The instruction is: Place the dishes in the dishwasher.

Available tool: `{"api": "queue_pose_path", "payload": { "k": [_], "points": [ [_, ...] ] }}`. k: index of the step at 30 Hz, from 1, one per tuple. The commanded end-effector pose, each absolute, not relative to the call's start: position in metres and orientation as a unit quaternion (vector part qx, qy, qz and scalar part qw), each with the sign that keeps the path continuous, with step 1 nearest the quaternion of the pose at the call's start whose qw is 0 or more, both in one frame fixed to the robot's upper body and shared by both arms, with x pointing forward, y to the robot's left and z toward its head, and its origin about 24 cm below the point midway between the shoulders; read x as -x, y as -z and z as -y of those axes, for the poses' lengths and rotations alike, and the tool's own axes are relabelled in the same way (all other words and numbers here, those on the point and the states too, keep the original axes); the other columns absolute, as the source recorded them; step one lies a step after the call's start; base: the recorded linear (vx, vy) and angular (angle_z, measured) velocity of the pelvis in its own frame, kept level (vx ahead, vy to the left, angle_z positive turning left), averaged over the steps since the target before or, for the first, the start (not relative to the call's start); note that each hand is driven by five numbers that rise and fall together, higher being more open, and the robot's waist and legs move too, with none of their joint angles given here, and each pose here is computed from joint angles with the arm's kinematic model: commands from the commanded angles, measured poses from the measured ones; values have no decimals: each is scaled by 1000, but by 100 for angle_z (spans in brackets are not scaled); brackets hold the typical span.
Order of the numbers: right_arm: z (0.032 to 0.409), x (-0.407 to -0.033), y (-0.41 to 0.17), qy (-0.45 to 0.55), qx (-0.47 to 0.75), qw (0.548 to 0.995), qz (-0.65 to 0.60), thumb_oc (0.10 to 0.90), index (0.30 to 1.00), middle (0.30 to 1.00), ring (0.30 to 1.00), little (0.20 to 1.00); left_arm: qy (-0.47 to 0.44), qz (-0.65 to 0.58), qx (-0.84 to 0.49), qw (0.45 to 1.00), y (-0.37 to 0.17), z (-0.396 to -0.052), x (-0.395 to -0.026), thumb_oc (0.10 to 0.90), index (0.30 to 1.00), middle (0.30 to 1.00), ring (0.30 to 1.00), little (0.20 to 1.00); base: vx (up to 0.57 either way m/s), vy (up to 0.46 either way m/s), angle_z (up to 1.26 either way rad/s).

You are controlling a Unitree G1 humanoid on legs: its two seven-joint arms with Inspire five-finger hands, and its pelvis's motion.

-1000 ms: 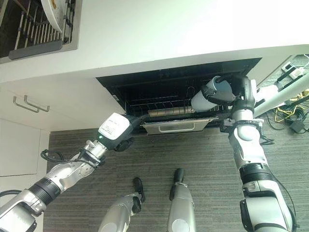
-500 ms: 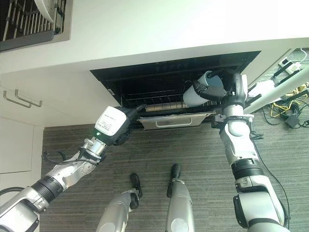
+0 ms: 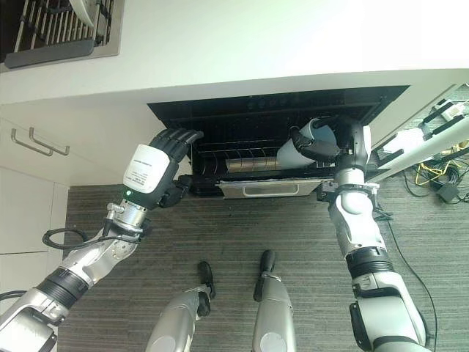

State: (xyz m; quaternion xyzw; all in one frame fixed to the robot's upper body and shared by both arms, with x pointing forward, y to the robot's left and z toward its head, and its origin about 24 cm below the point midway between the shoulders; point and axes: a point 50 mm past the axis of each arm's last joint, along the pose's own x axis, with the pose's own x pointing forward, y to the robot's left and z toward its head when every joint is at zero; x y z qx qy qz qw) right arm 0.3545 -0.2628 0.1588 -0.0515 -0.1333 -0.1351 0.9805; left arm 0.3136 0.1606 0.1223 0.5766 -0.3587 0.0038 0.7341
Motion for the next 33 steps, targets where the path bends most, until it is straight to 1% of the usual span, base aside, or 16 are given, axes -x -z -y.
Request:
{"api": "queue_pose_path", "payload": {
  "k": [1,3,5,6,15,23,28,29,33],
  "points": [
    [253,-352,-211,112,77,960,245,400,300,300,300,300,60,371,-536,756,-155,-141,-320,800,900,900,900,900,-31,13,0],
    [252,-353,-214,107,80,960,245,400,300,300,300,300,124,320,-539,769,-144,-131,-323,800,900,900,900,900,-28,33,-1],
    [250,-355,-219,102,82,960,246,400,300,300,300,300,151,286,-533,782,-134,-124,-322,800,900,900,900,900,-18,70,-2],
    [248,-356,-222,100,86,960,246,400,300,300,300,300,163,282,-538,778,-128,-116,-321,800,900,900,900,900,-9,98,-2],
    [249,-360,-233,94,104,959,248,400,300,300,300,300,202,210,-530,797,-117,-105,-330,800,900,900,900,900,-12,61,-9],
    [249,-359,-236,91,114,958,247,400,300,300,300,300,257,160,-545,782,-105,-101,-328,800,900,900,900,900,-23,37,-4],
    [252,-358,-240,92,129,956,248,400,300,300,300,300,338,120,-529,769,-99,-94,-318,800,900,900,900,900,-21,48,-5],
    [253,-358,-242,91,135,955,248,400,300,300,300,300,369,107,-522,761,-97,-90,-314,800,900,900,900,900,-21,77,0],
    [257,-358,-246,93,148,953,246,400,300,300,300,300,430,84,-510,740,-94,-85,-303,800,900,900,900,900,-3,70,-1]
  ]
}}
